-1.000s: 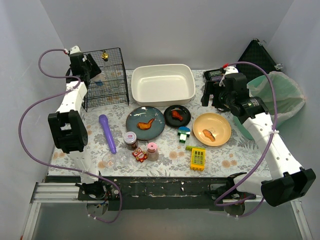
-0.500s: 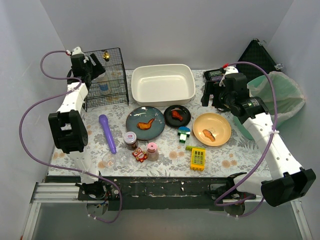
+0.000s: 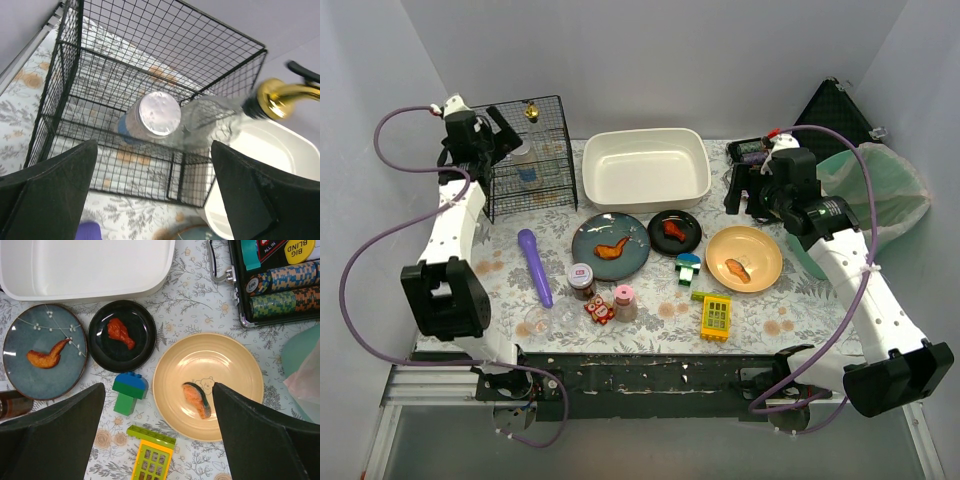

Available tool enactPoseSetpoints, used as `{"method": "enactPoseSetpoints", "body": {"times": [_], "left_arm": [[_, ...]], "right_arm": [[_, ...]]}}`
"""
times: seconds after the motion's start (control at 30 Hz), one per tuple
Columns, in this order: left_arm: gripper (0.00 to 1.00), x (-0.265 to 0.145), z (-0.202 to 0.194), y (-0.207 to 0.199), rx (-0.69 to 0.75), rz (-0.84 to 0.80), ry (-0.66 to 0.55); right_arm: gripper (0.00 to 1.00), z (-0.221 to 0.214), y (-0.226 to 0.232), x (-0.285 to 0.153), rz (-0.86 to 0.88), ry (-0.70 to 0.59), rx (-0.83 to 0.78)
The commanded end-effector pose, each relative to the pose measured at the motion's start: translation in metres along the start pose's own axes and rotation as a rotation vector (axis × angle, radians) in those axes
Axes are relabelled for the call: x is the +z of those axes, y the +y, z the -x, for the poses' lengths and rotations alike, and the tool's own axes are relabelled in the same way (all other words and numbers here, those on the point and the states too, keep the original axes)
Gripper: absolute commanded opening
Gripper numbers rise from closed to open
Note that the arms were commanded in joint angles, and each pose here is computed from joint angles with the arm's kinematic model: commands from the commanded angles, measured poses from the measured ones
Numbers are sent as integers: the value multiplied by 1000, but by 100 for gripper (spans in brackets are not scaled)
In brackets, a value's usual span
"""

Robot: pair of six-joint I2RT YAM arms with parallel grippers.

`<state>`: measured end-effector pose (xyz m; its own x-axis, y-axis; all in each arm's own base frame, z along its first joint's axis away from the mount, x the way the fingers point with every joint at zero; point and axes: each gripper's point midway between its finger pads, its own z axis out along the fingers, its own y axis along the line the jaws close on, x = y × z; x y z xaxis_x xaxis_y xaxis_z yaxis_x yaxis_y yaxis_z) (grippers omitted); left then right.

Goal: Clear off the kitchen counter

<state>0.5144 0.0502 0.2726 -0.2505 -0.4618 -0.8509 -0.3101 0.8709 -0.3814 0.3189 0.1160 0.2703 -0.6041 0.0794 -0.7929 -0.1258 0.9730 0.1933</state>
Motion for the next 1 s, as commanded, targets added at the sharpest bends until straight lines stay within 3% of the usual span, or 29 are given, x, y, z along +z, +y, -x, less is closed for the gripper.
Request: {"method": "enactPoseSetpoints", "body": {"times": [0.0, 0.33, 0.53, 0.97], "left_arm": [[98, -54, -5, -3, -60, -12, 35], [98, -166, -150, -77, 47, -189, 276], [98, -204, -219, -48, 80, -125, 403], [98, -213, -269, -39, 229, -100, 516]], "right_arm": [[96, 7, 1, -8, 11, -35, -1], [95, -35, 39, -2, 86, 50, -53], [95, -48, 42, 1, 111, 62, -33], [95, -53, 46, -1, 138, 68, -22]]}}
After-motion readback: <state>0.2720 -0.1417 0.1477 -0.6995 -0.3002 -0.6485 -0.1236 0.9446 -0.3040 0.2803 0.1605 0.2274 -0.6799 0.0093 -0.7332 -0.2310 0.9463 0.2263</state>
